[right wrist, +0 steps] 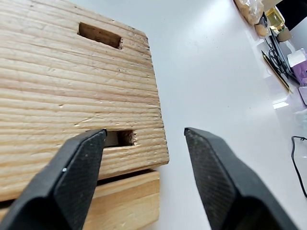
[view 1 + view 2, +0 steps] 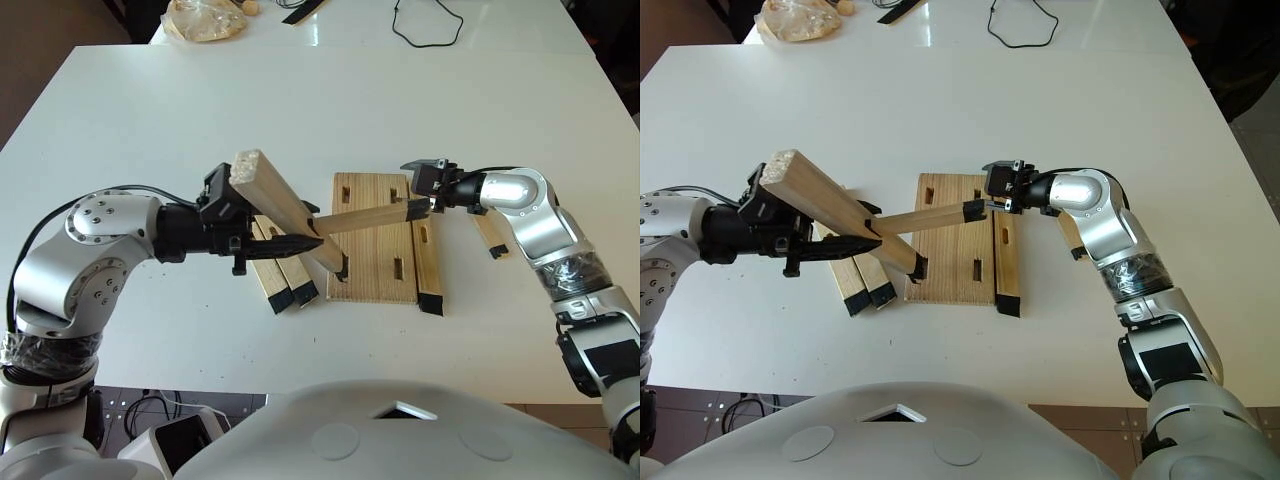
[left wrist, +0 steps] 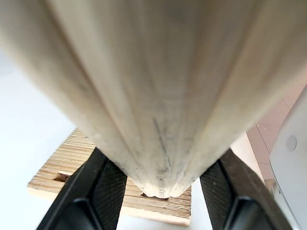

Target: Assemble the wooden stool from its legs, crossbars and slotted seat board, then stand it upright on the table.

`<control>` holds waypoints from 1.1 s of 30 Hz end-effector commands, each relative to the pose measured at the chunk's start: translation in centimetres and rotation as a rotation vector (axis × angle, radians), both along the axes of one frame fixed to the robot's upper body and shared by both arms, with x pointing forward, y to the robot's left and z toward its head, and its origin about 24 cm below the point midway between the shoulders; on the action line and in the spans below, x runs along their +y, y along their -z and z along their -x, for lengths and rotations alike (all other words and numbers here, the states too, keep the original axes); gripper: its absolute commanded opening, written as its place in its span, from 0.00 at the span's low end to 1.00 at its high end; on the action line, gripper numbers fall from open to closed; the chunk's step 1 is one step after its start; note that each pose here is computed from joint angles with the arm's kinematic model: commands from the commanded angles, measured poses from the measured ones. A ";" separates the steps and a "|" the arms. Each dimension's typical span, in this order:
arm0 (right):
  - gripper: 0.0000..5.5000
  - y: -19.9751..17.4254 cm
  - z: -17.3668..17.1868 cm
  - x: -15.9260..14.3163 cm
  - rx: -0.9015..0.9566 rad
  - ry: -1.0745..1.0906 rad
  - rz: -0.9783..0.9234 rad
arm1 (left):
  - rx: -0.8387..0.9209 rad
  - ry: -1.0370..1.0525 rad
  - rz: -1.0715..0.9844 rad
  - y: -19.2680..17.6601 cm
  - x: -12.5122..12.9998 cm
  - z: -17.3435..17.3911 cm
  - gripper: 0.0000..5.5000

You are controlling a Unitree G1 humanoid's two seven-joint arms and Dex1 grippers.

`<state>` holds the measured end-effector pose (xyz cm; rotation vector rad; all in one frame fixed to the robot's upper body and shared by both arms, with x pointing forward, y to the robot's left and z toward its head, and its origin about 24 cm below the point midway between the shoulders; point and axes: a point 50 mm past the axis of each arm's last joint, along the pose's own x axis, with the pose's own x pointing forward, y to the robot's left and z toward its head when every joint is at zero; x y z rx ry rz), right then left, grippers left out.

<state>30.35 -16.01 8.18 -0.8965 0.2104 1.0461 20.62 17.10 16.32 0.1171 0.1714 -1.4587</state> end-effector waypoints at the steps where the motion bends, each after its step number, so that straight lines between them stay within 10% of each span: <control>1: 0.54 -0.2 0.1 -0.1 0.001 0.008 -0.015 | -0.027 0.004 -0.014 0.2 -0.2 -0.1 0.37; 33: 0.54 -0.7 0.8 0.9 0.023 0.012 -0.101 | -0.024 0.035 -0.221 6.2 -0.6 -0.9 0.37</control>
